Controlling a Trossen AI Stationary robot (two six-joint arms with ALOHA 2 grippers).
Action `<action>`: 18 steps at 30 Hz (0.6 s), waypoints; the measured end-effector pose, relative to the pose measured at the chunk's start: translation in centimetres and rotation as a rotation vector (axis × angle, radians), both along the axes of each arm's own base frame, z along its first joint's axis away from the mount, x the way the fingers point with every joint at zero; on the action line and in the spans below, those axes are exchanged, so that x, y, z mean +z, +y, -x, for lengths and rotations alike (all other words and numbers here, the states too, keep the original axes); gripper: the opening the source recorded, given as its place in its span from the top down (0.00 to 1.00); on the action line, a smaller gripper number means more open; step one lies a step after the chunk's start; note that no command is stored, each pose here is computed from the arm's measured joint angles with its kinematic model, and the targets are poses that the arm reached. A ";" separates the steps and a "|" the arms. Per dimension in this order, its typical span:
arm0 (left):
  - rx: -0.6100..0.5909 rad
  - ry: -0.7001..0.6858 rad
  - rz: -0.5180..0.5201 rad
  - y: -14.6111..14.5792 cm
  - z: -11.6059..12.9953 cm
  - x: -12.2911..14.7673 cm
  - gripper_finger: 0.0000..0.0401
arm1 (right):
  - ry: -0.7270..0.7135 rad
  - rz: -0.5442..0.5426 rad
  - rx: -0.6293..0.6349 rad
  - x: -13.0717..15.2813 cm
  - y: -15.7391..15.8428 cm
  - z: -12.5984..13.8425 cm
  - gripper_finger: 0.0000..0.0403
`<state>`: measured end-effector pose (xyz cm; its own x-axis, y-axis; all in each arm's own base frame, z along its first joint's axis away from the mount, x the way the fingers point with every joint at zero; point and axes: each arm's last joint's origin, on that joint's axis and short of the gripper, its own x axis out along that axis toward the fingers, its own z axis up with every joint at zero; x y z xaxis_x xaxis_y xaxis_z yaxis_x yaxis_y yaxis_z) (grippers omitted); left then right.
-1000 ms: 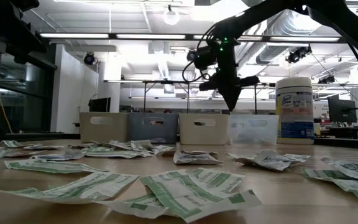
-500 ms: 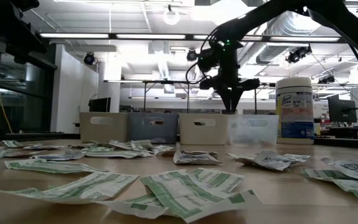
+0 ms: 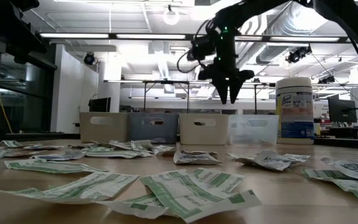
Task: Pick & Place First Aid Supplies
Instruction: Put the green bandage into the transparent bin
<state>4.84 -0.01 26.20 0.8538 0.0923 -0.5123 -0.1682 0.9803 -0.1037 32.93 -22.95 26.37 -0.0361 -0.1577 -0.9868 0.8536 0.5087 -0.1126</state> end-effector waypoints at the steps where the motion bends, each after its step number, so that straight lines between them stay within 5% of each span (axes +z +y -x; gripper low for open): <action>1: -0.001 0.000 0.000 0.0 0.0 0.0 0.70 | -0.001 -0.002 0.009 0.3 0.4 -0.1 0.61; 9: -0.032 0.007 0.003 -0.1 0.0 0.0 0.70 | 0.090 -0.072 0.100 1.7 5.6 -0.6 0.61; 18: -0.097 0.019 -0.015 -0.2 0.1 -0.1 0.70 | 0.131 -0.005 0.220 1.8 12.8 -3.2 0.62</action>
